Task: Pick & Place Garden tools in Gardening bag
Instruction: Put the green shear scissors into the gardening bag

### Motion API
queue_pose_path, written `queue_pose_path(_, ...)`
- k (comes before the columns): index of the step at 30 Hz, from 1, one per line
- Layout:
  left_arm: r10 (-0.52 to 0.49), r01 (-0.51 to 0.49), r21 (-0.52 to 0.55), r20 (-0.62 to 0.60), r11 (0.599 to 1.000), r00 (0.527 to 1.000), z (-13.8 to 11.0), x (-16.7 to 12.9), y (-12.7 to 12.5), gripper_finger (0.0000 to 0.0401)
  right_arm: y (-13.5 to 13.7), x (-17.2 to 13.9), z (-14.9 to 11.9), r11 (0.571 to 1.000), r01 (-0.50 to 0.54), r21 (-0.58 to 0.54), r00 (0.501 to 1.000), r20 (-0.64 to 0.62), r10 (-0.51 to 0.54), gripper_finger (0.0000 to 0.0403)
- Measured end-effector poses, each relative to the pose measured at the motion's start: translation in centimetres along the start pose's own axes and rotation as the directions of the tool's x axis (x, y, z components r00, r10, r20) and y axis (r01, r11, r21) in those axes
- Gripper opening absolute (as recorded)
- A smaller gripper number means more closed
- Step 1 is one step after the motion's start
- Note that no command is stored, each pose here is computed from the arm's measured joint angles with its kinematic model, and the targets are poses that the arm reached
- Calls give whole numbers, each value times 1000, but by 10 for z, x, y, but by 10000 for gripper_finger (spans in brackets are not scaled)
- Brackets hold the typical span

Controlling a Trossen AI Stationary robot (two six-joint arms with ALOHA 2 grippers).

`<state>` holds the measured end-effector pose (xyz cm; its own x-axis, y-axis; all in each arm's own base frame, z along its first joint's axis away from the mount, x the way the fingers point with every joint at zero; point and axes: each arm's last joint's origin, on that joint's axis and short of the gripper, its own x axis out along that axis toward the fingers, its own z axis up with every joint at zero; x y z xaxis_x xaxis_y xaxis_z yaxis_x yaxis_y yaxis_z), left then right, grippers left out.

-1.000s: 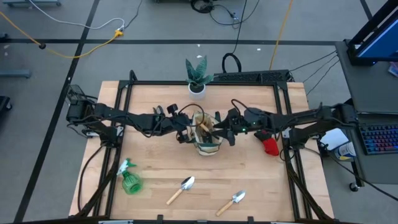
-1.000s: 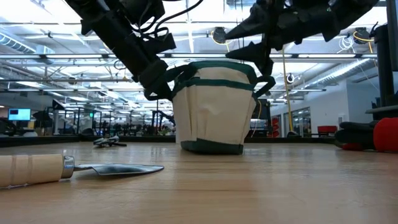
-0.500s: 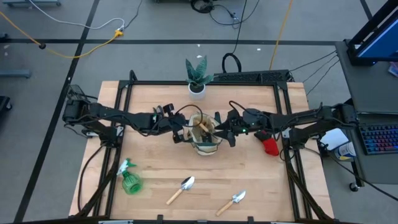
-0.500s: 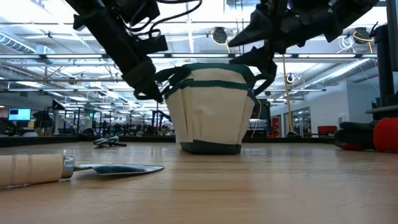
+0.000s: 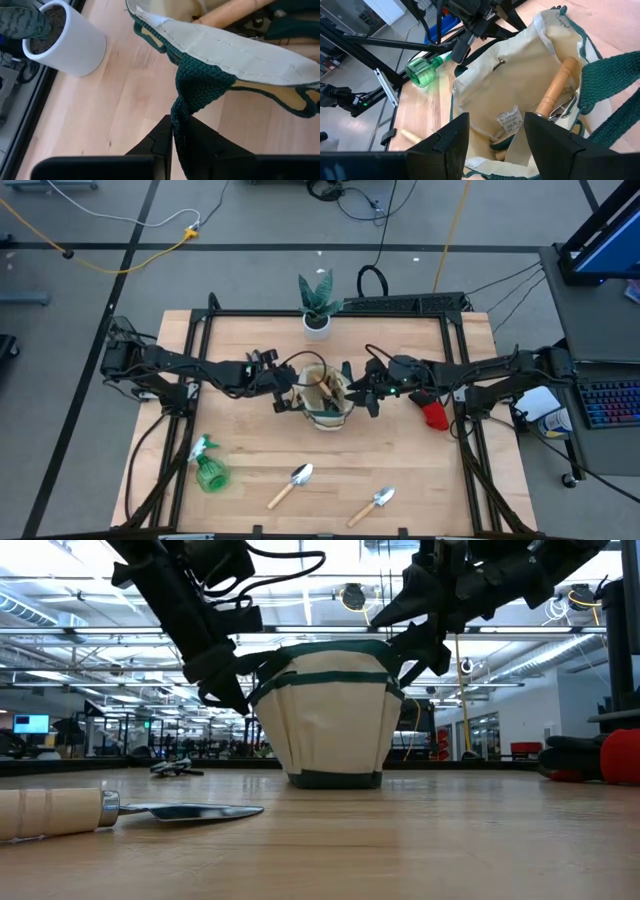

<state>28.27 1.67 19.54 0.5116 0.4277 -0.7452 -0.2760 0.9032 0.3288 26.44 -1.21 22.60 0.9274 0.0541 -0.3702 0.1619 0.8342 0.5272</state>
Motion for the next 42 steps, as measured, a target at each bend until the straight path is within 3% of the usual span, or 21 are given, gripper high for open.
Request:
queue_pose_path(10,-6,5,59,25,998,1000,9,-4,1,157,0,0,0,1000,-3,19,1000,4,3,181)
queue_pose_path(14,9,-12,74,38,997,999,17,-11,-1,181,0,0,0,1000,1,-3,1000,-2,-1,178)
queue_pose_path(21,84,-79,160,-26,984,996,36,-40,-1,172,0,0,0,1000,1,-5,1000,-1,-1,176)
queue_pose_path(29,89,2,369,-231,929,969,26,-54,7,159,0,0,0,1000,1,-5,1000,-1,-1,175)
queue_pose_path(37,107,46,377,-375,925,921,14,-50,26,159,2,0,-1,1000,-6,-8,1000,-6,6,172)
queue_pose_path(42,56,125,393,-418,911,907,12,-45,37,159,7,1,-5,1000,-24,-16,1000,-19,23,171)
